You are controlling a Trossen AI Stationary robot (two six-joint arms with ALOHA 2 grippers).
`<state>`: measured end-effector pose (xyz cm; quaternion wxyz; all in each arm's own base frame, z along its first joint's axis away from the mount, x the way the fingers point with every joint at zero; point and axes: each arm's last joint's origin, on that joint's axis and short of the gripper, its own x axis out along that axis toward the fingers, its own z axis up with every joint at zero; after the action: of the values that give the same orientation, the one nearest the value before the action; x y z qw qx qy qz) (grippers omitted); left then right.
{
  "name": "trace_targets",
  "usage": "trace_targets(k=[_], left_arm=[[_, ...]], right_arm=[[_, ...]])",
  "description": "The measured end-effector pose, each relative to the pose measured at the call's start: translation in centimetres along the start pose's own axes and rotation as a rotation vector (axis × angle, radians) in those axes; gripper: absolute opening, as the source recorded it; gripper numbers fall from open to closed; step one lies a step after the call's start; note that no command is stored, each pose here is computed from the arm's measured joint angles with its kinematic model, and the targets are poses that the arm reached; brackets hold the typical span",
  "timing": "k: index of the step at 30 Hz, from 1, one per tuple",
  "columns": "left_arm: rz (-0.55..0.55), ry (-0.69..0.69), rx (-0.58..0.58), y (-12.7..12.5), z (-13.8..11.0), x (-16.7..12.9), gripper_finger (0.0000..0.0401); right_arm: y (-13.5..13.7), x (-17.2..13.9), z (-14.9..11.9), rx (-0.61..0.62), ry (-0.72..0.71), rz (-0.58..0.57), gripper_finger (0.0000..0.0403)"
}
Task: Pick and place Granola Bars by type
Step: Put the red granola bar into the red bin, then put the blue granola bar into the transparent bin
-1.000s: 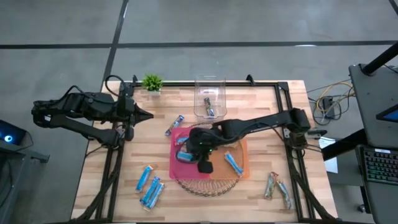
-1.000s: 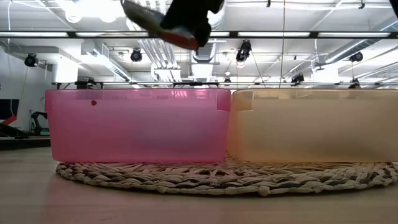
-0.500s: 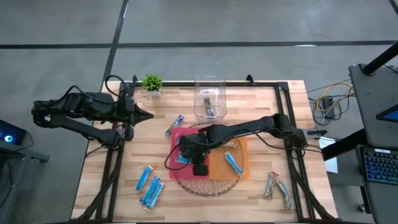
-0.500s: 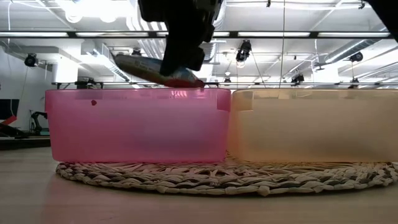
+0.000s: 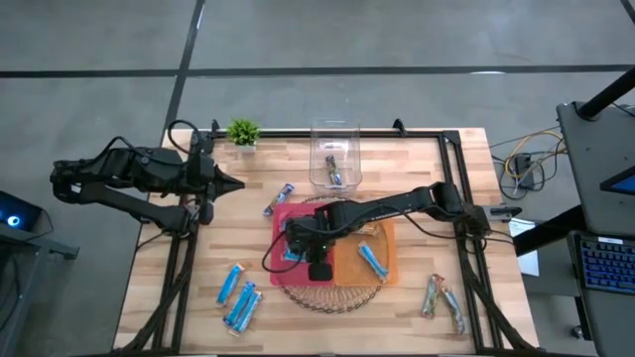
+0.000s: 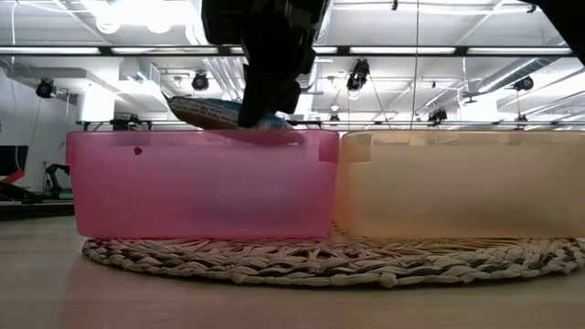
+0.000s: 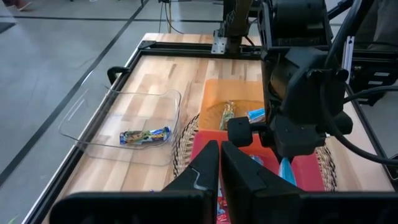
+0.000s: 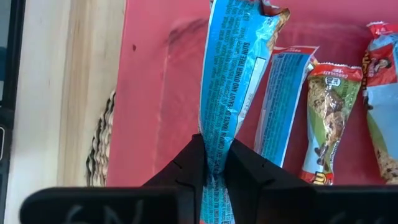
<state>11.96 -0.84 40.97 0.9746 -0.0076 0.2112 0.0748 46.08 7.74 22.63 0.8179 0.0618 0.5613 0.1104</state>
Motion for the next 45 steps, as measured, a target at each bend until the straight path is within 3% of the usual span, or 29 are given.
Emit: trace_targets(k=[13, 21, 27, 33, 36, 41, 45], left_arm=[[0.000, 0.000, 0.000, 0.0, 0.0, 0.0, 0.0000], [-0.001, 0.000, 0.000, 0.0, 0.0, 0.0, 0.0000], [-0.001, 0.000, 0.000, 0.0, 0.0, 0.0, 0.0000], [0.000, 0.005, 0.001, -0.1, 0.0, 0.2, 0.0000], [-0.001, 0.012, 0.003, -0.1, 0.0, 0.4, 0.0000], [-0.033, 0.044, 0.010, -0.4, 0.1, 1.2, 0.0000], [-0.061, 0.100, 0.007, -0.7, -0.2, 1.8, 0.0000]], right_arm=[[-0.1, 0.5, -0.5, 0.021, 0.024, 0.016, 0.0130], [-0.1, 0.6, -0.5, 0.020, 0.026, 0.016, 0.0145], [0.0, 0.5, -0.5, 0.019, 0.024, 0.021, 0.0117], [1.4, -1.5, -0.2, -0.009, -0.012, 0.036, 0.0039], [2.7, -3.4, -0.1, -0.036, -0.053, 0.051, 0.0014], [4.7, -8.0, -0.6, -0.056, -0.133, 0.059, 0.0009], [5.7, -12.2, -1.6, -0.028, -0.200, -0.002, 0.0008]])
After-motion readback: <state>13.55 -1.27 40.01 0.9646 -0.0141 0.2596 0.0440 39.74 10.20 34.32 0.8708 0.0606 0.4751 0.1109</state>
